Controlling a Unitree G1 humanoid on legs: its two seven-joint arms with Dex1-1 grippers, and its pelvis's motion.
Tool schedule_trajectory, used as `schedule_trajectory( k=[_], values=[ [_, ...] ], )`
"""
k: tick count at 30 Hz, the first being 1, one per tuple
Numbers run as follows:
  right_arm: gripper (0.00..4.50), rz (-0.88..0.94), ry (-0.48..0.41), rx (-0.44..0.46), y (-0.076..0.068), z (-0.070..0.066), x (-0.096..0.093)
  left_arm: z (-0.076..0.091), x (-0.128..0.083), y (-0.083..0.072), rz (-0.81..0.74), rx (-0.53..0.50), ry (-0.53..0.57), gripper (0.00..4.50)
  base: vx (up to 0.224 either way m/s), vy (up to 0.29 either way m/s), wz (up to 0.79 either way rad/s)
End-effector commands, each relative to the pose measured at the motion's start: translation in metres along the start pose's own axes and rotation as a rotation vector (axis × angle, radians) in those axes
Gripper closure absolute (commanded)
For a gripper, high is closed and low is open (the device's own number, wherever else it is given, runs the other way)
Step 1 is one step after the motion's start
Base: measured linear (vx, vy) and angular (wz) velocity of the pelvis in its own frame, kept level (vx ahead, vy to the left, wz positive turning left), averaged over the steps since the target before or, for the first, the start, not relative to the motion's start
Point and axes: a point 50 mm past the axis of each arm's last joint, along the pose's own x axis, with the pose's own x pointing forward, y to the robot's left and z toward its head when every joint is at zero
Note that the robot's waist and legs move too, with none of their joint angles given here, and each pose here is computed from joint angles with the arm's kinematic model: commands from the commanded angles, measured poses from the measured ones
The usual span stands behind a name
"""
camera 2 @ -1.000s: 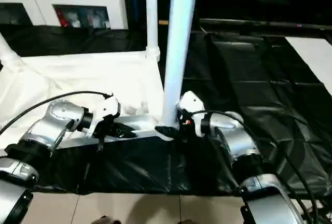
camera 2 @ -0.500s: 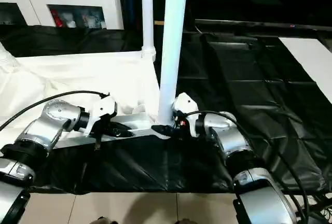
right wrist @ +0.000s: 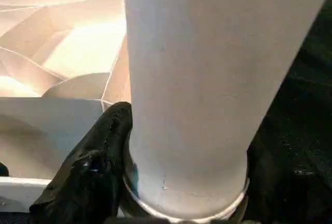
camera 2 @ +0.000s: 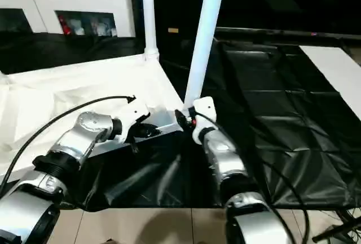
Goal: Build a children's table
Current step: Rotate leg to tighten
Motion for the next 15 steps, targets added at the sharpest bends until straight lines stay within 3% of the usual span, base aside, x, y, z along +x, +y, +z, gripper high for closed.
schedule_trajectory(
  k=[1,3,8,9,10,12,15],
  values=[
    [1.12,0.291,-0.072,-0.003,0.064,0.014,0.014,0.011,0.019,-0.016,-0.058,0.004,-0.063,4.5,0.0,0.0,0.0],
    [1.12,0.338,-0.093,-0.013,0.052,0.015,0.008,0.004,0.008,-0.013,-0.095,0.021,-0.061,4.5,0.0,0.0,0.0],
    [0.62,0.422,-0.078,-0.077,0.035,0.012,-0.002,-0.005,-0.009,-0.01,-0.141,0.038,-0.067,4.5,0.0,0.0,0.0],
    [0.62,0.441,-0.067,-0.094,0.03,0.011,-0.005,-0.007,-0.013,-0.009,-0.156,0.034,-0.07,4.5,0.0,0.0,0.0],
    [0.62,0.475,-0.044,-0.071,0.013,0.01,-0.011,-0.011,-0.024,-0.007,-0.2,0.056,-0.073,4.5,0.0,0.0,0.0],
    [0.62,0.498,-0.038,-0.064,0.005,0.011,-0.015,-0.013,-0.029,-0.006,-0.225,0.066,-0.067,4.5,0.0,0.0,0.0],
    [0.62,0.592,-0.017,-0.131,-0.005,0.012,-0.023,-0.016,-0.039,-0.005,-0.274,0.079,-0.066,4.5,0.0,0.0,0.0]
  ],
)
